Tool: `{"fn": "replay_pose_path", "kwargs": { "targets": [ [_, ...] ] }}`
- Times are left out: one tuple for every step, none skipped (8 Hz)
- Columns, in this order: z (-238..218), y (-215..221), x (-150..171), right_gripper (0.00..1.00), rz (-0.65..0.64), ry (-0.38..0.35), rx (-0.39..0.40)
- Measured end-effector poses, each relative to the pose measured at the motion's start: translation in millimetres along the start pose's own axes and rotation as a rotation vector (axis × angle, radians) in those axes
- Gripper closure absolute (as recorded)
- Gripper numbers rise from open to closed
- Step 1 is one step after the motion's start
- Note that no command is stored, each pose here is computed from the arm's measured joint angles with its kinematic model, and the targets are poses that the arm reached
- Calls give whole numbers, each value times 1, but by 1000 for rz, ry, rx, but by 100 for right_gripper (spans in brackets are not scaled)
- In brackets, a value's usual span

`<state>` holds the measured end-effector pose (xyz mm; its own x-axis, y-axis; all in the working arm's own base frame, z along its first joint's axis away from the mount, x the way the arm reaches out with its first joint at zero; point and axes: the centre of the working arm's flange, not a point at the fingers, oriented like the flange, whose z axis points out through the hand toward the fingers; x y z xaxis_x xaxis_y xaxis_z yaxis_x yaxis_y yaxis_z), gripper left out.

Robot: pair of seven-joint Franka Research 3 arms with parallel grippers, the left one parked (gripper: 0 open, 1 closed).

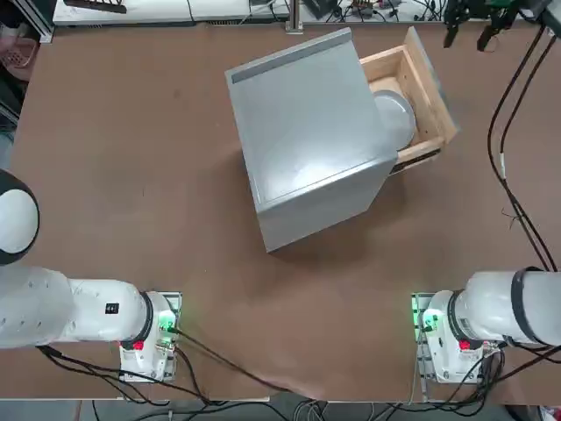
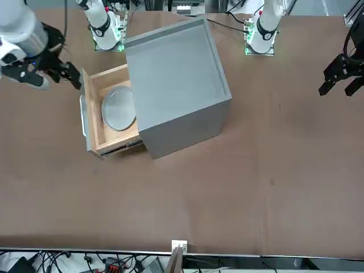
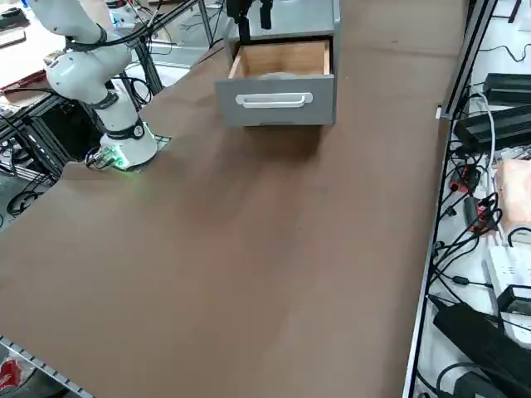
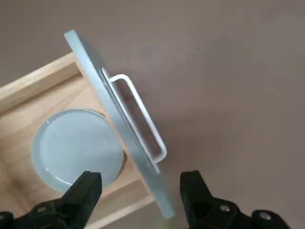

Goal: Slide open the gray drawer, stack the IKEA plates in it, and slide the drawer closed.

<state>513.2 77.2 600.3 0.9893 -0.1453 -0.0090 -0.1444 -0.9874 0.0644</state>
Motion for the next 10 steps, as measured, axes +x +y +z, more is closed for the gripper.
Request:
{"fn": "replay_pose_path", "kwargs": {
  "targets": [
    [0, 17, 5, 0, -57, -1, 2],
    [0, 33, 9, 0, -92, -3, 6],
    [2, 45, 12, 0, -106, -7, 9],
    [8, 50, 16, 0, -124, -20, 12],
    [21, 52, 24, 0, -162, -41, 17],
    [39, 58, 36, 0, -206, -59, 32],
    [60, 65, 50, 5, -231, -71, 73],
    [80, 72, 64, 15, -245, -80, 124],
    [98, 76, 74, 24, -257, -86, 154],
    [112, 75, 81, 46, -268, -95, 163]
  ]
}}
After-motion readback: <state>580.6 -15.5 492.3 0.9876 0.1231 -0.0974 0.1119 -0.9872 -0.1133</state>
